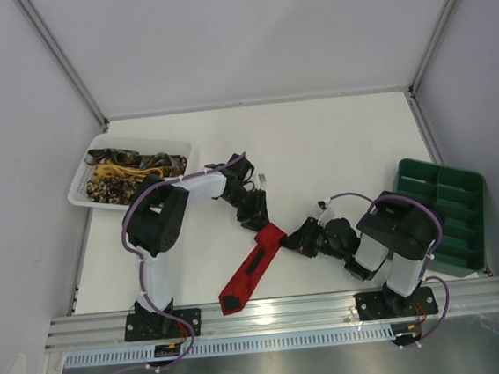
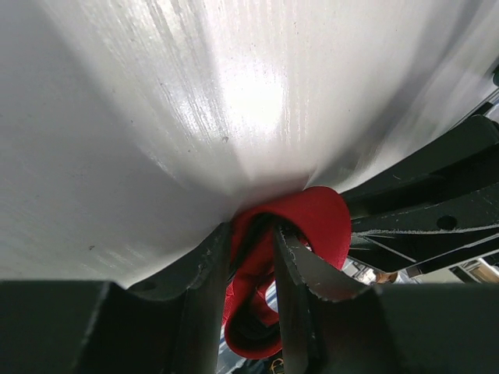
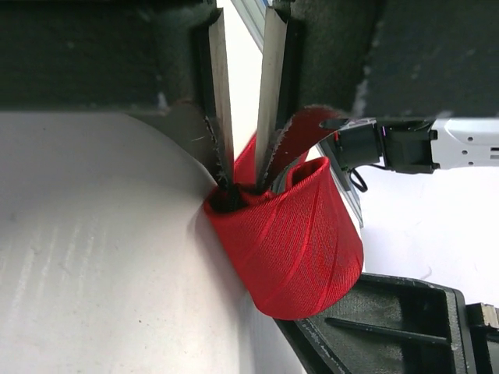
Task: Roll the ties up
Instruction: Roll the tie
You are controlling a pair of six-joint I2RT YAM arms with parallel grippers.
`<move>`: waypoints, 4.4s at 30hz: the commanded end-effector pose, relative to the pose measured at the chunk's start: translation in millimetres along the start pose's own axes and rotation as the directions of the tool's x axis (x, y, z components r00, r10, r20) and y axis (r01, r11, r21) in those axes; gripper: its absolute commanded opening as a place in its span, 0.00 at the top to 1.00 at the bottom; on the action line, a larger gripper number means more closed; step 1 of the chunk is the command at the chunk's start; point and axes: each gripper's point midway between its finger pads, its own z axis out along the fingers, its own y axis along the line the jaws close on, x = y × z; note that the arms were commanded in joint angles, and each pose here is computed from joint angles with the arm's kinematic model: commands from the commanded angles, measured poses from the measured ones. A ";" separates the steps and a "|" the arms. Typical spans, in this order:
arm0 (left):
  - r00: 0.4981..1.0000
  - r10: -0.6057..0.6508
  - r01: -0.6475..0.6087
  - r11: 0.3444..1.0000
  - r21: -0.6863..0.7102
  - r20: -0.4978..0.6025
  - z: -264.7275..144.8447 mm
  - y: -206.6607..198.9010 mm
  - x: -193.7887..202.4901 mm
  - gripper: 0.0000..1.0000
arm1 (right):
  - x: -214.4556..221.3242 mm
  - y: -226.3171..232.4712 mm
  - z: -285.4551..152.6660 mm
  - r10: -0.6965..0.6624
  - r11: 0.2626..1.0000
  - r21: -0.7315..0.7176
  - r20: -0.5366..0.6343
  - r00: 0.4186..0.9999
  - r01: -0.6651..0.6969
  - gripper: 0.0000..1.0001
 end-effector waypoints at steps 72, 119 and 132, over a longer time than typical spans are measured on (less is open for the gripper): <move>0.990 0.001 0.047 0.941 -0.336 0.140 -22.7 60.2 -4.2 0.52 | -35.3 48.9 -57.9 -0.284 0.948 0.136 -0.048 0.958 0.288 0.81; 0.925 0.021 -0.079 0.988 0.137 0.379 -62.0 -52.9 36.2 0.73 | -7.3 48.1 12.0 -0.199 0.968 0.018 -0.549 0.812 0.249 0.79; 0.956 0.017 -0.035 0.998 0.058 0.291 -38.7 -27.8 53.1 0.73 | -12.1 55.5 14.1 -0.202 0.971 -0.005 -0.547 0.812 0.238 0.78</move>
